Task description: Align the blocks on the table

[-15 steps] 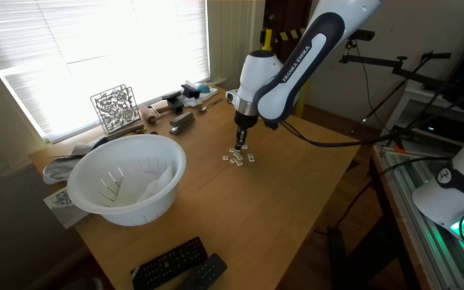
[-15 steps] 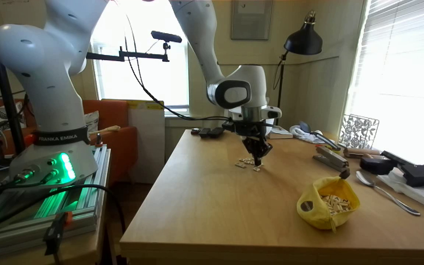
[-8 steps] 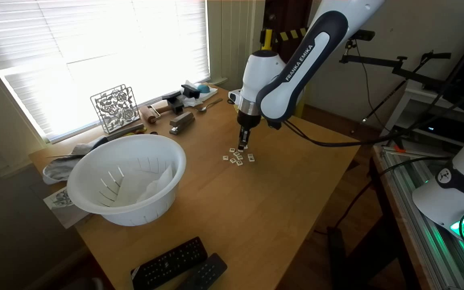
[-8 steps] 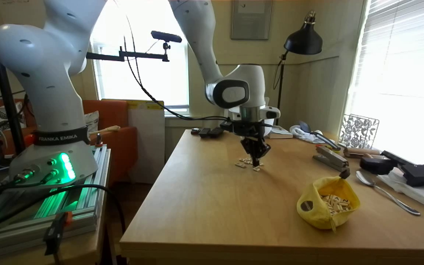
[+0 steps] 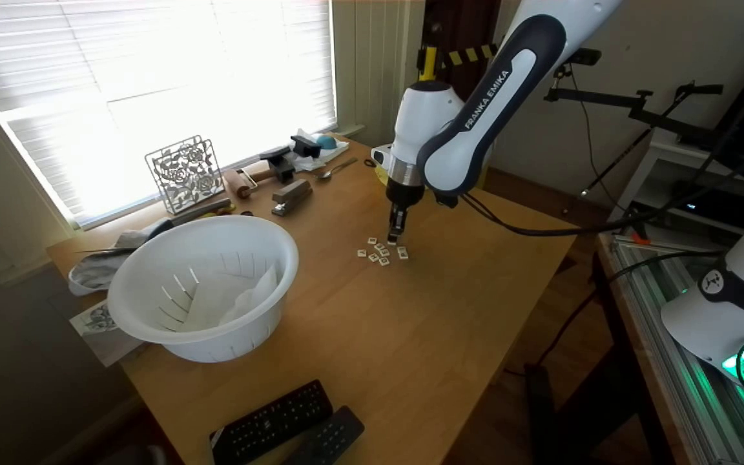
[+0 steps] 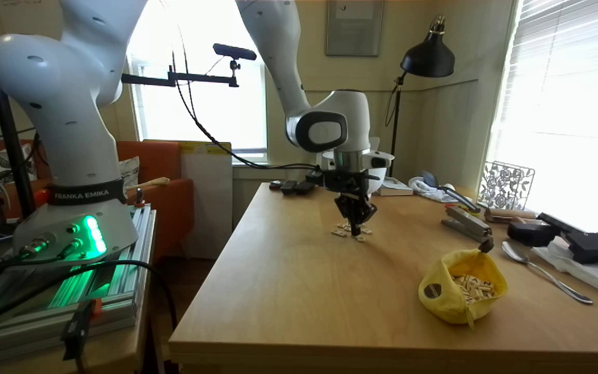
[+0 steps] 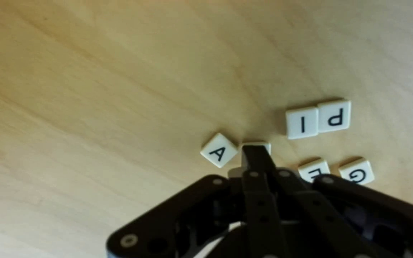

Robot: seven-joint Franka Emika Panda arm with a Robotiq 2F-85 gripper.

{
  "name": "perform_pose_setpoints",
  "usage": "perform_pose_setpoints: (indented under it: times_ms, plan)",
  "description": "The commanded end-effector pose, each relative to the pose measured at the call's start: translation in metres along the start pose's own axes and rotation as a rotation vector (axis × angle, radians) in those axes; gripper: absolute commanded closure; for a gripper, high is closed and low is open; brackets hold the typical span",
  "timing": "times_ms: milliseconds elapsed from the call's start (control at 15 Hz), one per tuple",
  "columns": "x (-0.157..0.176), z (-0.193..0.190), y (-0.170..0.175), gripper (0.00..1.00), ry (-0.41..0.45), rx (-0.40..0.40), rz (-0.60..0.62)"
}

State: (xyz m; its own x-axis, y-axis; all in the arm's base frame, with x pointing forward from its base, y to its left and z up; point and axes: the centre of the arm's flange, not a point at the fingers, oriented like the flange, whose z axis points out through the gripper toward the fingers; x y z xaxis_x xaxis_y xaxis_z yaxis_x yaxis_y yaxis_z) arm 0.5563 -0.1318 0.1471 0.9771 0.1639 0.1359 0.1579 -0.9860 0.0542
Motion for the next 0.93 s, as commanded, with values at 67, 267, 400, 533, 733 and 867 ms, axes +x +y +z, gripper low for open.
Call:
perform_pose_setpoints:
  times_ms: [67, 267, 400, 533, 733, 867]
  plan:
    - [-0.0198, 0.0072, -0.0043, 1.0, -0.035, 0.021, -0.021]
    - [-0.0216, 0.0077, -0.0051, 1.0, -0.039, 0.022, -0.026]
    - [-0.023, 0.007, -0.0062, 1.0, -0.044, 0.025, -0.04]
    - [-0.0242, 0.0067, -0.007, 1.0, -0.046, 0.026, -0.052]
    - [-0.0238, 0.0066, -0.0067, 1.0, -0.047, 0.025, -0.067]
    - [-0.0236, 0.0062, -0.0064, 1.0, -0.046, 0.026, -0.076]
